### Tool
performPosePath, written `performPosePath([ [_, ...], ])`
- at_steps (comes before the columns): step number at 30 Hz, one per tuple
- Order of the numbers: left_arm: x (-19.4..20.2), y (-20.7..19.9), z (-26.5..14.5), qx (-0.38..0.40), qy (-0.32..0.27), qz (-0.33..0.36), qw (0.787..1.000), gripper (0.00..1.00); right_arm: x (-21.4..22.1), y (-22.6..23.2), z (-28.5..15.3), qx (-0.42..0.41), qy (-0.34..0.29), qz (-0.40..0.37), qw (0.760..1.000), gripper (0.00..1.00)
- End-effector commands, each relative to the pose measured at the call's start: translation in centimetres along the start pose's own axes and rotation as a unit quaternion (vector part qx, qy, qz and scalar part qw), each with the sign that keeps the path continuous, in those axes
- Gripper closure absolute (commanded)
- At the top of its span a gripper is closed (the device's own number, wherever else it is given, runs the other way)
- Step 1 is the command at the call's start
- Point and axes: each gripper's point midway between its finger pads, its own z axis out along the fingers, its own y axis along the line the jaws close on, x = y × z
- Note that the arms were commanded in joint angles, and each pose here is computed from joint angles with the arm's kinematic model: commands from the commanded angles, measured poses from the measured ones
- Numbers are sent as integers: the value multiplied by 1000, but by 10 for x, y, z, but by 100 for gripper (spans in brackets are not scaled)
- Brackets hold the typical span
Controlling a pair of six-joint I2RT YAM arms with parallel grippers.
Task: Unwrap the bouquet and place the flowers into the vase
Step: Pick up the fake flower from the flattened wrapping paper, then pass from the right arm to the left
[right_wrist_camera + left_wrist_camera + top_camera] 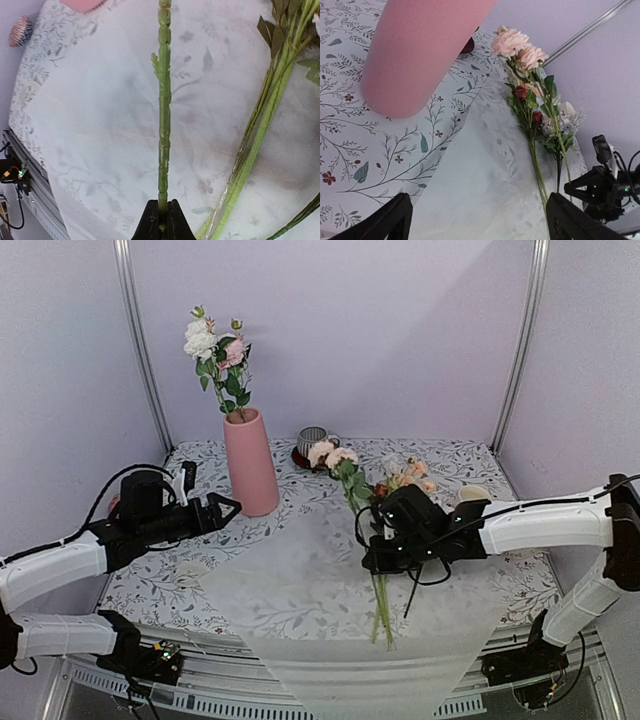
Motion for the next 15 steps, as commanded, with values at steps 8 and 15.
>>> performPosePath([
  [8, -3, -72, -17, 151, -33, 36, 987, 6, -45, 51, -89, -190, -179, -29, 965, 97],
  [15, -3, -119, -31, 229, -57, 72, 969, 5, -53, 74, -122, -257, -221, -77, 938, 98],
])
